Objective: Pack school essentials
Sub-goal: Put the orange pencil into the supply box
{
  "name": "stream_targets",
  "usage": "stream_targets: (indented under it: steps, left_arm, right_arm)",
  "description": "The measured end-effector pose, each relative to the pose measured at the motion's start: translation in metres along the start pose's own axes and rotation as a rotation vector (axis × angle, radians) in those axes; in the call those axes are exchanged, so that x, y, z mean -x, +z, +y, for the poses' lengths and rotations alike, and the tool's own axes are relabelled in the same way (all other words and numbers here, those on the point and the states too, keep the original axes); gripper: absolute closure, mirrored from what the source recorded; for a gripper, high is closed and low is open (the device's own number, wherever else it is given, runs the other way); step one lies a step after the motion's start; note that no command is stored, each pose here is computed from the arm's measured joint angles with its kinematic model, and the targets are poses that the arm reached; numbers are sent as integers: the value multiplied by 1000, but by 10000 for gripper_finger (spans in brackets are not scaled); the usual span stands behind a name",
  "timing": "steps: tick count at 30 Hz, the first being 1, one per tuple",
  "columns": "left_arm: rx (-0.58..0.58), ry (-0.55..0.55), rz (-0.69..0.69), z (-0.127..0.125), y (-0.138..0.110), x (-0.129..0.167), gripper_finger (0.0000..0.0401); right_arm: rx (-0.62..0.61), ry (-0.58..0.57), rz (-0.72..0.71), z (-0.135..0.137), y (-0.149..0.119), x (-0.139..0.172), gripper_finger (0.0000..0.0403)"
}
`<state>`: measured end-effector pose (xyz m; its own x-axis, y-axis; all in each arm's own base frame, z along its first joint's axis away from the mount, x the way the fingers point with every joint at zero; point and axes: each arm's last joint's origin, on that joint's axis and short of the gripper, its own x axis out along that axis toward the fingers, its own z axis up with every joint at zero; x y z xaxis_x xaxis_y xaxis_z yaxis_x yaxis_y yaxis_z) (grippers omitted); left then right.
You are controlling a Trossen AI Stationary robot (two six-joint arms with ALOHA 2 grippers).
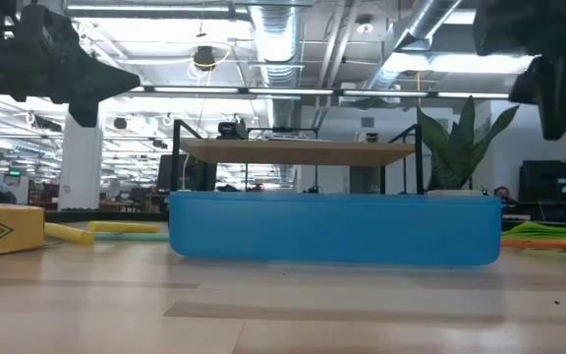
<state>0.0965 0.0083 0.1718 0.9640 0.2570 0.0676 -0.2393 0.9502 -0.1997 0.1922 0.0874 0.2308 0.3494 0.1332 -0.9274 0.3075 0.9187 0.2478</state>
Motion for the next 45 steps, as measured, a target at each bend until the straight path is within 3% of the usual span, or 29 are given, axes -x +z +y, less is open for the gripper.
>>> stream_targets:
  steps: [7, 15, 28, 45]
  left_arm:
    - [0, -1, 0, 0, 0, 0, 401]
    - [3, -1, -1, 0, 0, 0, 401]
    - [7, -2, 0, 0, 0, 0, 401]
    - [13, 0, -1, 0, 0, 0, 401]
  right_arm:
    - [47, -43, 54, 6, 0, -18, 206]
    - [-21, -8, 4, 9, 12, -28, 171]
    - [-81, 18, -52, 12, 18, -30, 174]
    - [-199, -40, -88, 2, 9, -45, 170]
